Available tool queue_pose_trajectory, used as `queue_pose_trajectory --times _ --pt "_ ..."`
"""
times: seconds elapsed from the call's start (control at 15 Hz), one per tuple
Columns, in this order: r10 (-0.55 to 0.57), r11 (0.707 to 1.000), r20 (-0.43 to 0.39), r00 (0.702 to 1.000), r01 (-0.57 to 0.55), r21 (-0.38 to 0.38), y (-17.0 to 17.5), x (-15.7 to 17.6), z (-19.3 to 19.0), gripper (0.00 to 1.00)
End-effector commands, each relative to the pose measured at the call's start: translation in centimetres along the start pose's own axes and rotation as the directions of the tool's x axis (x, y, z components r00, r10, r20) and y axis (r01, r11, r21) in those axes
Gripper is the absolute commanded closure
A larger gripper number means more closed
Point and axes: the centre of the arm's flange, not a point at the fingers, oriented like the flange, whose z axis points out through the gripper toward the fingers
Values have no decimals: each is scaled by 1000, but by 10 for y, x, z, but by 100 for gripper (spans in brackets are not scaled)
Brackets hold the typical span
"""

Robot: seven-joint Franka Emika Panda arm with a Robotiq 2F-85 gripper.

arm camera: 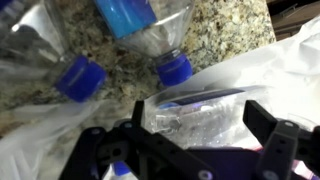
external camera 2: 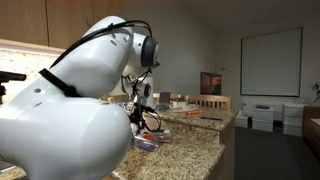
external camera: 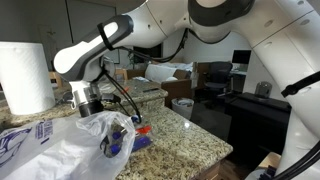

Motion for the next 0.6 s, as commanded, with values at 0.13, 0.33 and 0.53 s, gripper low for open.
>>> queue_pose_trajectory --times 0.13,0.33,0.53 --pt "-119 993 -43 992 119 -21 -24 37 -30 0" --pt "-111 993 -121 986 105 -56 -31 31 -56 0" --pt "-63 996 -186 980 48 -80 -30 -5 -74 0"
